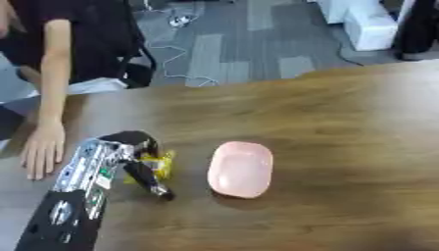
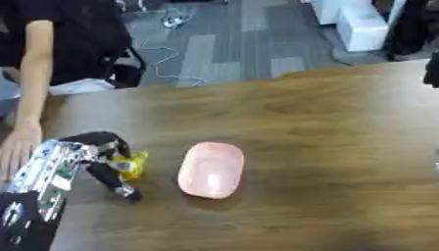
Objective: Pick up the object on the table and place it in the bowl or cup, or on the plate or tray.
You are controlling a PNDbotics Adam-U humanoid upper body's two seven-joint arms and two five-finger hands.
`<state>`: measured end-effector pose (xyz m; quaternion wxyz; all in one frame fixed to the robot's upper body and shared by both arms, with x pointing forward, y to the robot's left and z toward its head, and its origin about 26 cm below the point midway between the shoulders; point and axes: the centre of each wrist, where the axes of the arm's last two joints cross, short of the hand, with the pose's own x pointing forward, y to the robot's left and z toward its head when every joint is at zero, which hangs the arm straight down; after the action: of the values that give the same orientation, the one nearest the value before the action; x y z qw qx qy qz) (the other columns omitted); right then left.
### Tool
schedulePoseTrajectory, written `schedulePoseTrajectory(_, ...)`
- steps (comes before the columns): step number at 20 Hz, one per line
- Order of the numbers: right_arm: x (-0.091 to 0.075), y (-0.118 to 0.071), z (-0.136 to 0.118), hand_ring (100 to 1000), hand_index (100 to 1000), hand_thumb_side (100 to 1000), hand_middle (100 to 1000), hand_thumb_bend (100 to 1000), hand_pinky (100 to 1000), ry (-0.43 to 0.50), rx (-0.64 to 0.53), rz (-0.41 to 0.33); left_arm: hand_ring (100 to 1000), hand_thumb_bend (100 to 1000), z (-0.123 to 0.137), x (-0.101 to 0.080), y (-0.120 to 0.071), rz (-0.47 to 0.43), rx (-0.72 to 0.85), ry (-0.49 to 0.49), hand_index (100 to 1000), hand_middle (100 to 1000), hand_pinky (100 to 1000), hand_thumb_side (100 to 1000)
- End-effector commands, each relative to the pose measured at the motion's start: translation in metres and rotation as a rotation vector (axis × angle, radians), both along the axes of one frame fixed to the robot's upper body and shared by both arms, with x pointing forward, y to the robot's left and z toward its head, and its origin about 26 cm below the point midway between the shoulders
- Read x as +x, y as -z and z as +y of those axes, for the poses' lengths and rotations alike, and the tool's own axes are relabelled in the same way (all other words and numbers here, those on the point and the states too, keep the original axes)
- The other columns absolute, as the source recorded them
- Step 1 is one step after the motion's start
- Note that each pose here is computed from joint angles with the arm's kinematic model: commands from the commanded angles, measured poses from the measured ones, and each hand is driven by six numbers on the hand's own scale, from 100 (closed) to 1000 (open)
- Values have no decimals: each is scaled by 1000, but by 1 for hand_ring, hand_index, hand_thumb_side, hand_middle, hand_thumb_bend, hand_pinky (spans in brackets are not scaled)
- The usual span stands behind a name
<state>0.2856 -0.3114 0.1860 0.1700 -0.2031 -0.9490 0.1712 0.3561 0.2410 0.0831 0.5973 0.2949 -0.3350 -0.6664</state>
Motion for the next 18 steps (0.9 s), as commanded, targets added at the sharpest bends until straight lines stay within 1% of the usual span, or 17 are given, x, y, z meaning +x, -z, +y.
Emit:
schedulePoseTrajectory(1, -2, -7, -3, 237, 685, 1000, 328, 100, 100, 4, -25, -23, 732, 990, 6, 4, -11, -39, 11, -30, 793, 771, 642, 495)
schedulePoseTrajectory(7, -2, -7, -3, 237, 685, 1000, 327, 100, 100, 6, -26, -22, 723, 971, 14, 6, -7, -54, 7, -85, 784, 762, 635, 487)
schedulePoseTrajectory(13, -2, -7, -3, 236, 684, 1000, 327, 100, 100, 7, -26, -21, 725, 964, 23, 6, -8, -37, -9, -142, 787, 764, 634, 474)
schedulePoseTrajectory(18, -2, -6, -3, 234, 677, 1000, 323, 100, 100, 7, -29, -19, 721, 936, 26, 6, -8, -25, -18, -167, 784, 761, 632, 470)
